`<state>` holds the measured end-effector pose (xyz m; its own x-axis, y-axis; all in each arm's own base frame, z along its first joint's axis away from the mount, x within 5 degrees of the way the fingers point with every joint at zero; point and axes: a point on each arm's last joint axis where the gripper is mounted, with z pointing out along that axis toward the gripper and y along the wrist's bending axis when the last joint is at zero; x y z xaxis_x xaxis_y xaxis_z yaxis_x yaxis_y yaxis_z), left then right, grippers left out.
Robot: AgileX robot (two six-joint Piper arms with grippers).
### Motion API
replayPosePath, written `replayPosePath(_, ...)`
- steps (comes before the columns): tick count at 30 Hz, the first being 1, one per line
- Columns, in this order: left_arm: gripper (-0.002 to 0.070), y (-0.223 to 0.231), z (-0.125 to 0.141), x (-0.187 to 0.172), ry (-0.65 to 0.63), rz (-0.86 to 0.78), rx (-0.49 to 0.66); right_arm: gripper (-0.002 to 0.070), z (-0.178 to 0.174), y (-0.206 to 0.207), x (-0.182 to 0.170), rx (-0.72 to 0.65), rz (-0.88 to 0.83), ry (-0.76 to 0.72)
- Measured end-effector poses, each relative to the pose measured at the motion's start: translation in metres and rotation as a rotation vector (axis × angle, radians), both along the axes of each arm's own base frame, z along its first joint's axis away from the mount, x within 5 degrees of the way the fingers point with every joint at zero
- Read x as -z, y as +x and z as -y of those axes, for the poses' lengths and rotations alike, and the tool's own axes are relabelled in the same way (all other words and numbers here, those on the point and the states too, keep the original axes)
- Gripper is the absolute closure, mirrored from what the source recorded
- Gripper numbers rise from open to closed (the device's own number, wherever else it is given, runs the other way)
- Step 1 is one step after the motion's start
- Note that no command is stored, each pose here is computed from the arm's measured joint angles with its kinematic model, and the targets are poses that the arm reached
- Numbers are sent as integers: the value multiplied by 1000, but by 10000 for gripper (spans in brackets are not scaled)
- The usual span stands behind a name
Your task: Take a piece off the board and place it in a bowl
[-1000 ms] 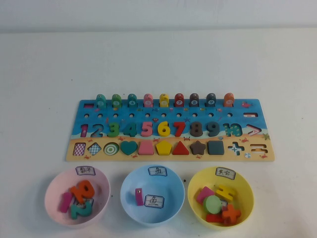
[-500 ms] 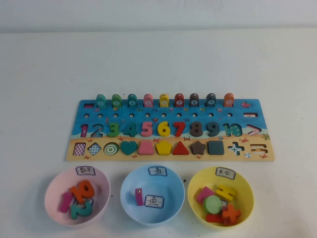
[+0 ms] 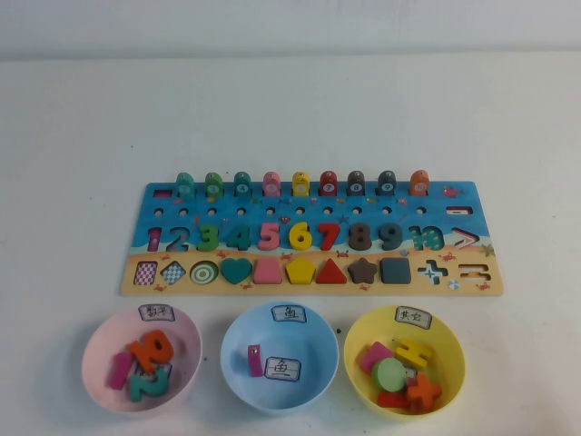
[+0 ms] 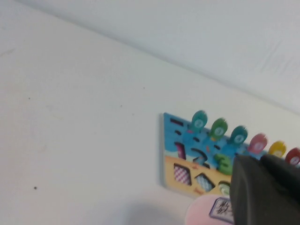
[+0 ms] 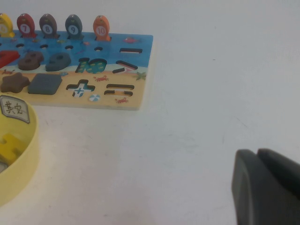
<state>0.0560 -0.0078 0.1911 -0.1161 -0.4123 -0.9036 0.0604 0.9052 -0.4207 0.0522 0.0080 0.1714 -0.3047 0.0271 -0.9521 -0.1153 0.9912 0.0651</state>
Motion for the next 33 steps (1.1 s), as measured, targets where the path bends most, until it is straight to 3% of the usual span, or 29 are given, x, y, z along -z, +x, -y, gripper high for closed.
replayPosePath(10,676,-1,1,-7,-113,23,1,694,0,0,0,0,0,0)
replayPosePath(13,676,-3,4,-28,-107,-4,40,694,0,0,0,0,0,0)
replayPosePath(23,676,36,13,-108,74,-340,148,694,0,0,0,0,0,0)
replayPosePath(33,676,130,21,-155,269,-561,279,694,0,0,0,0,0,0)
